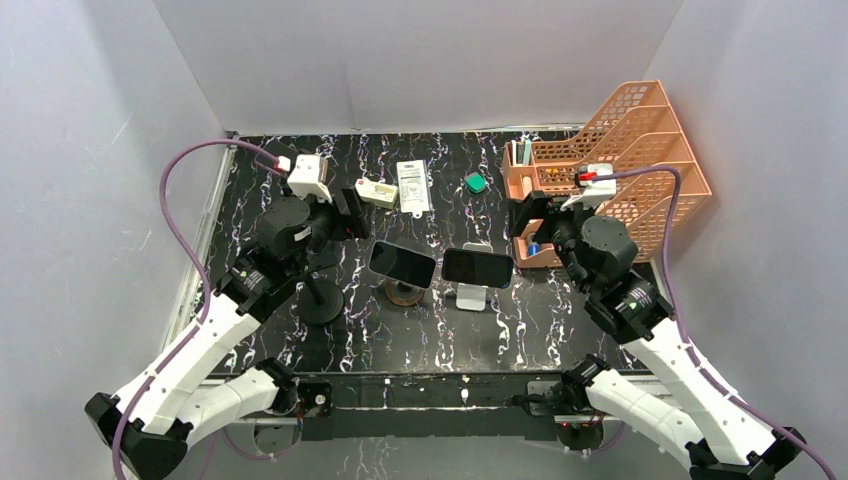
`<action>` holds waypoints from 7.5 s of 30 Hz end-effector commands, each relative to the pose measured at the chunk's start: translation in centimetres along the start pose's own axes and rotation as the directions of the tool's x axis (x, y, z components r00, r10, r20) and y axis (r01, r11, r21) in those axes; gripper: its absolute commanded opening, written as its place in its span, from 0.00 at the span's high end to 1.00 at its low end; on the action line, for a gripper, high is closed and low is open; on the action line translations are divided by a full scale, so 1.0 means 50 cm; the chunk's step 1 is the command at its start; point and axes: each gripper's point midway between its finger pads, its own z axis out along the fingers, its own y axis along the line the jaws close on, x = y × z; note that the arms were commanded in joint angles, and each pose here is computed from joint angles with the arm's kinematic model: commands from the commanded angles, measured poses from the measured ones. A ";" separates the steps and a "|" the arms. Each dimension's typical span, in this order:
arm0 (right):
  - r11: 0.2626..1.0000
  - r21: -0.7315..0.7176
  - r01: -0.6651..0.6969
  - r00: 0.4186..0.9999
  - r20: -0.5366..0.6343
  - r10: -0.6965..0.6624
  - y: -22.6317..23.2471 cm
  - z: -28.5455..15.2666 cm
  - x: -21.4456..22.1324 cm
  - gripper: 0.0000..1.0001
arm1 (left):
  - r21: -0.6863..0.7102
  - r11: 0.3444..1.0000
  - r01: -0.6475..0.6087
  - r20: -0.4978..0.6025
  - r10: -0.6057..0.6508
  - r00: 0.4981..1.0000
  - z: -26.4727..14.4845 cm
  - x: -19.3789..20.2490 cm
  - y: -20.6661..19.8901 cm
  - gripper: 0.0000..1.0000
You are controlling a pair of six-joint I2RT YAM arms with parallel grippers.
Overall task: Remove the phone from the phone stand
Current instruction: Adjust the phone stand with the phone at the center of the board, then move the phone stand with the phone to the center of the board.
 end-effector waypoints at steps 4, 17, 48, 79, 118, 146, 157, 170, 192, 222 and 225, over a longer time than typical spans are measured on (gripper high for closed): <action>0.979 0.092 -0.184 0.963 0.215 0.161 -0.043 -0.033 -0.089 0.03 | 0.037 0.999 -0.005 0.038 0.004 0.999 -0.012 -0.004 -0.007 0.19; 0.999 0.019 -0.035 0.999 -0.015 0.036 -0.006 -0.024 -0.021 0.01 | 0.122 0.993 0.001 0.041 -0.006 0.999 -0.001 0.020 -0.039 0.19; 0.872 -0.434 -0.227 0.917 -0.396 0.041 0.164 -0.056 0.225 0.04 | -0.034 0.999 0.001 -0.027 -0.002 1.000 -0.143 -0.020 0.032 0.20; 0.812 -0.520 -0.264 0.933 -0.350 0.079 0.207 -0.062 0.163 0.04 | -0.670 0.738 0.083 -0.154 -0.247 0.957 -0.298 0.123 0.259 0.20; 0.809 -0.525 -0.263 0.938 -0.335 0.087 0.198 -0.084 0.163 0.04 | -0.578 0.705 0.411 0.139 -0.411 0.901 -0.249 0.110 0.243 0.41; 0.812 -0.518 -0.270 0.931 -0.356 0.082 0.200 -0.076 0.175 0.04 | -0.566 0.690 0.451 0.194 -0.420 0.887 -0.254 0.119 0.258 0.79; 0.809 -0.515 -0.284 0.924 -0.372 0.087 0.203 -0.074 0.180 0.04 | -0.516 0.705 0.487 0.213 -0.445 0.870 -0.263 0.110 0.251 1.00; 0.828 -0.491 -0.269 0.917 -0.393 0.065 0.195 -0.065 0.196 0.04 | -0.384 0.783 0.489 0.149 -0.470 0.870 -0.236 0.105 0.196 1.00; 0.856 -0.477 -0.200 0.927 -0.374 0.008 0.176 -0.069 0.186 0.04 | -0.245 0.871 0.427 0.004 -0.439 0.898 -0.238 0.086 0.126 1.00; 0.844 -0.471 -0.257 0.848 -0.528 -0.037 0.269 0.130 0.255 0.13 | -0.195 0.903 0.383 -0.080 -0.404 0.911 -0.246 0.115 0.108 1.00; 0.844 -0.458 -0.278 0.833 -0.553 -0.026 0.281 0.160 0.269 0.20 | -0.188 0.903 0.387 -0.081 -0.407 0.910 -0.248 0.112 0.105 1.00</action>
